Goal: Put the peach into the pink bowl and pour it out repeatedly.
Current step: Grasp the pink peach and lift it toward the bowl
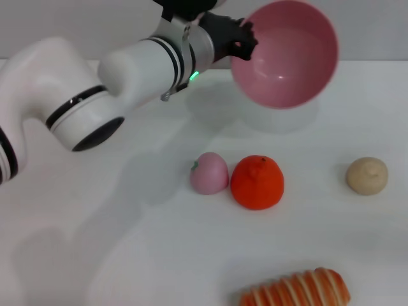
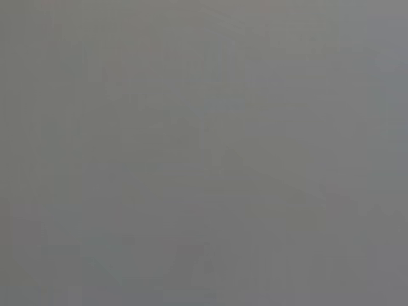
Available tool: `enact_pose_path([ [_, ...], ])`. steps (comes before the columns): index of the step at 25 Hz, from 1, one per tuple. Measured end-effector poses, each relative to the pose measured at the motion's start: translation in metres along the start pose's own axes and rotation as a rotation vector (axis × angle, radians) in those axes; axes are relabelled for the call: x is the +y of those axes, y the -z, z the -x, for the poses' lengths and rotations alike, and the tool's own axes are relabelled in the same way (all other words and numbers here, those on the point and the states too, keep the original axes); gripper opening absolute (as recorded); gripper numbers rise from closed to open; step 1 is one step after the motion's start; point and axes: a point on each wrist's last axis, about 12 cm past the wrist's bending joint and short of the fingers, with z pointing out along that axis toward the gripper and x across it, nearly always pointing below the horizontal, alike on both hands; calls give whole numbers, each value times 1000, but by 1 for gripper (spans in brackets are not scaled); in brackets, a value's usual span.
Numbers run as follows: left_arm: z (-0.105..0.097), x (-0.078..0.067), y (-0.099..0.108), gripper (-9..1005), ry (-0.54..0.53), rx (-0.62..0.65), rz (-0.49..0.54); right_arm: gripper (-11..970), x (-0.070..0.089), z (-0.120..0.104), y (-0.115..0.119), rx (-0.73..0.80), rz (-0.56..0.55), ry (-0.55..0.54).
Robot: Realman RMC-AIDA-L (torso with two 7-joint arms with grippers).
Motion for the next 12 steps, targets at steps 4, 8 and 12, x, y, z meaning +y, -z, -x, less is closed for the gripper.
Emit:
enact_pose_path([
  [4, 2, 7, -2, 61, 37, 53, 44, 495, 2, -2, -5, 12, 17, -2],
  [8, 3, 18, -3, 62, 108, 109, 78, 495, 4, -5, -11, 27, 38, -5],
  [12, 3, 27, -2, 62, 138, 160, 77, 495, 7, -8, -17, 53, 76, -18],
])
